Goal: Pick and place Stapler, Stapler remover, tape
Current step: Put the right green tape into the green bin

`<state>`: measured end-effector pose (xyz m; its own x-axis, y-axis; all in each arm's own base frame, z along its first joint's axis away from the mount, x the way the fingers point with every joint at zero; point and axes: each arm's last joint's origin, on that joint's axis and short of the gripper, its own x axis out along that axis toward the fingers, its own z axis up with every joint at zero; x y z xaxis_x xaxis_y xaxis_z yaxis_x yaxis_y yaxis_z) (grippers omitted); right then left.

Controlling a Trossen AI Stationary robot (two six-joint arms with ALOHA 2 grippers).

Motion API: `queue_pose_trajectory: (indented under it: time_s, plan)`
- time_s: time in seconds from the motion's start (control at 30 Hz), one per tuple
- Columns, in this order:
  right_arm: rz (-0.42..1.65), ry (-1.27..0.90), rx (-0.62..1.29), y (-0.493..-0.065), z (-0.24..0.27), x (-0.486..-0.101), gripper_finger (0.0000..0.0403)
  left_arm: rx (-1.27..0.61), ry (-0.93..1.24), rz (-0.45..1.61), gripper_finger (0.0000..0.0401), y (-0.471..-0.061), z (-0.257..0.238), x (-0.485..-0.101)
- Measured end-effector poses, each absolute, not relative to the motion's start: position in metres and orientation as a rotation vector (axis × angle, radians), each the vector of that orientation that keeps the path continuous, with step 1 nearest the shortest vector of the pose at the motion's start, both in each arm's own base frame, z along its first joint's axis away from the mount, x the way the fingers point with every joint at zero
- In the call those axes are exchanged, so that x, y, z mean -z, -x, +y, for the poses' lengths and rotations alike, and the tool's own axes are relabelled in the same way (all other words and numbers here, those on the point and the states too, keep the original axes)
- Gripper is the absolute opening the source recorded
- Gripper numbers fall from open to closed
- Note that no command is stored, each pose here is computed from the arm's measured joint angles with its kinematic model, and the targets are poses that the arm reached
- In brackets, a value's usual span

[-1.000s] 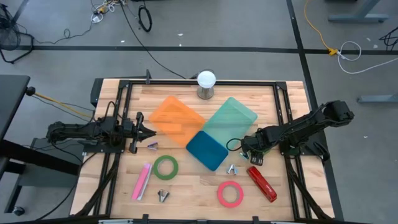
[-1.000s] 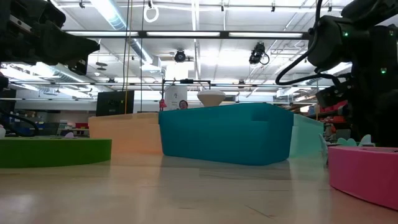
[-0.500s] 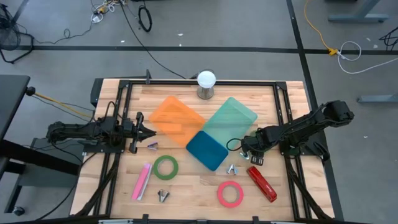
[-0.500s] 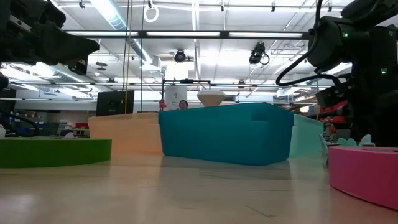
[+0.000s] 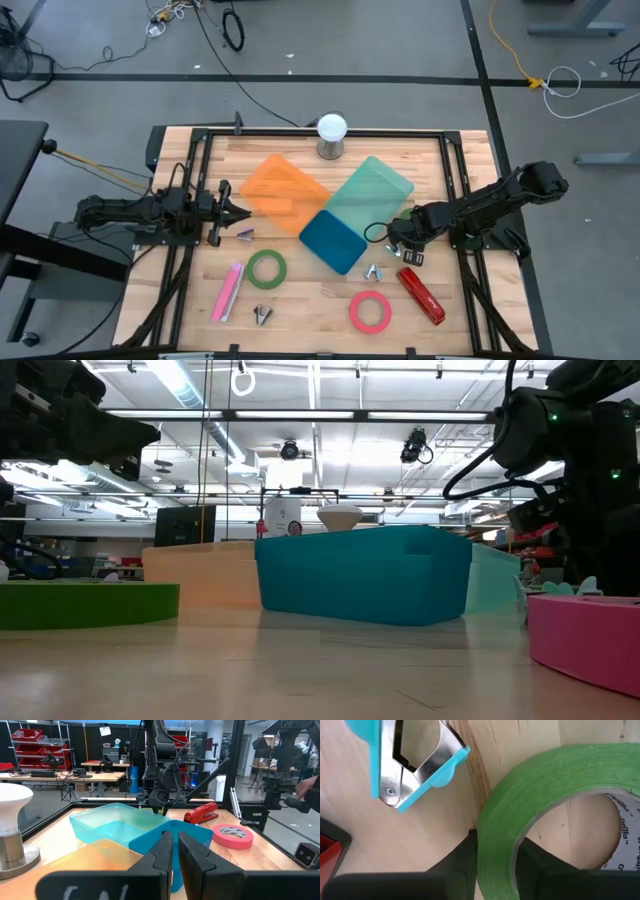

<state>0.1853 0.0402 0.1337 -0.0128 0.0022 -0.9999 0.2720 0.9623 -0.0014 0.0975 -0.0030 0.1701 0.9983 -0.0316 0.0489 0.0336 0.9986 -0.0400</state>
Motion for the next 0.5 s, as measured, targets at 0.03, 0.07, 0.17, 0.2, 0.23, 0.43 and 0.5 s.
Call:
queue_pose_trajectory:
  time_s: [0.03,0.07,0.17,0.2,0.23,0.43,0.5]
  plan:
    - [1.579,-0.221,0.214,-0.186,0.04,-0.135,0.0096,0.033,0.041,-0.048,0.0032,-0.098,-0.003,-0.17]
    - [1.589,-0.229,0.207,-0.186,0.041,-0.137,0.0095,0.033,0.041,-0.048,0.0032,-0.098,-0.003,-0.17]
    - [1.588,-0.24,0.191,-0.191,0.043,-0.143,0.0093,0.033,0.041,-0.048,0.0032,-0.097,-0.003,-0.17]
    - [1.591,-0.243,0.191,-0.191,0.043,-0.145,0.0093,0.033,0.041,-0.048,0.0032,-0.098,-0.003,-0.17]
    - [1.596,-0.244,0.195,-0.192,0.043,-0.147,0.0093,0.033,0.041,-0.048,0.0032,-0.098,-0.003,-0.17]
    - [1.657,-0.24,0.242,-0.191,0.042,-0.16,0.0092,0.032,0.041,-0.048,0.0032,-0.098,-0.003,-0.17]
    - [1.682,-0.236,0.249,-0.19,0.042,-0.163,0.0092,0.033,0.041,-0.048,0.0032,-0.098,-0.003,-0.17]
